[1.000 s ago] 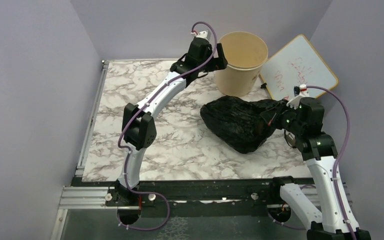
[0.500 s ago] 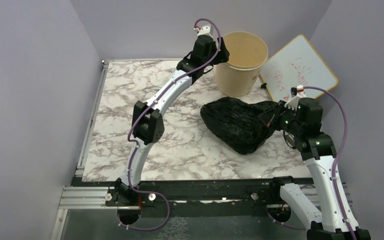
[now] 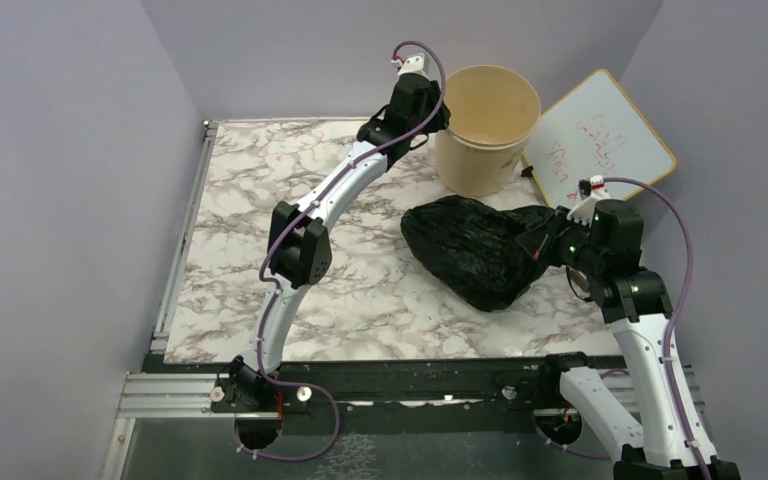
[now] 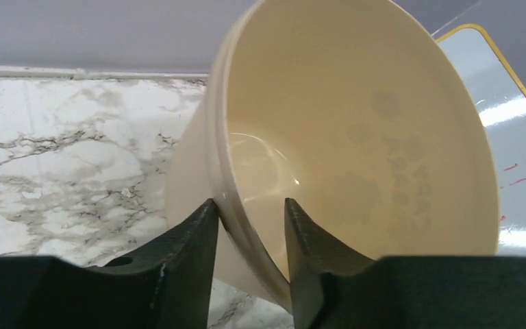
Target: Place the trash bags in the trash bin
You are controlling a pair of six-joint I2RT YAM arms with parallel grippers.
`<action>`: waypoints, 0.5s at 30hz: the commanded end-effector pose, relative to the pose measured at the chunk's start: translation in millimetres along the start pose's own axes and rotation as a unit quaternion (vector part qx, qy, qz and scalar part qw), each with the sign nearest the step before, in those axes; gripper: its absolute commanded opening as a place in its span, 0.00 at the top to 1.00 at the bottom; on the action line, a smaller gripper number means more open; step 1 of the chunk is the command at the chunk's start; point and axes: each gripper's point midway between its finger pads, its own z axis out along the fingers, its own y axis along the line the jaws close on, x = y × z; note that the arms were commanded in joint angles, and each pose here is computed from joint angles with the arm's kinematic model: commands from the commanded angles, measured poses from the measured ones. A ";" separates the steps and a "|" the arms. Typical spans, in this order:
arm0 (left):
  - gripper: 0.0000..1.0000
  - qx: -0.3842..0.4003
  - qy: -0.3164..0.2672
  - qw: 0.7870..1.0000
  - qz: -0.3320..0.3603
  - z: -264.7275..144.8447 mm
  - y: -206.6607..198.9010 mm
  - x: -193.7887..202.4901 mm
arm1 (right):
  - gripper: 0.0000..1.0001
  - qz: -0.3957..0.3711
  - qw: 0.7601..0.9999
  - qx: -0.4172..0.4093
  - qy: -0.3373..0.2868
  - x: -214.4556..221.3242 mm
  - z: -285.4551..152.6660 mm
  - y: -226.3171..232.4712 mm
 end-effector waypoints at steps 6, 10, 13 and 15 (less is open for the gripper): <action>0.75 -0.045 0.035 0.998 0.019 -9.7 21.8 15.6 | 0.99 -0.013 1.000 0.008 -0.001 0.7 -9.2 -1.5; 0.81 -0.053 0.033 0.998 0.030 -16.6 24.7 10.3 | 0.99 -0.010 1.000 0.007 -0.003 0.1 -10.1 -0.5; 0.86 -0.058 0.034 0.997 0.046 -20.4 26.8 7.9 | 0.99 -0.008 1.000 0.007 -0.003 -0.3 -9.7 -0.3; 0.92 -0.060 0.037 0.996 0.059 -22.2 28.6 8.0 | 0.99 -0.007 1.000 0.009 -0.004 -0.8 -9.7 -0.7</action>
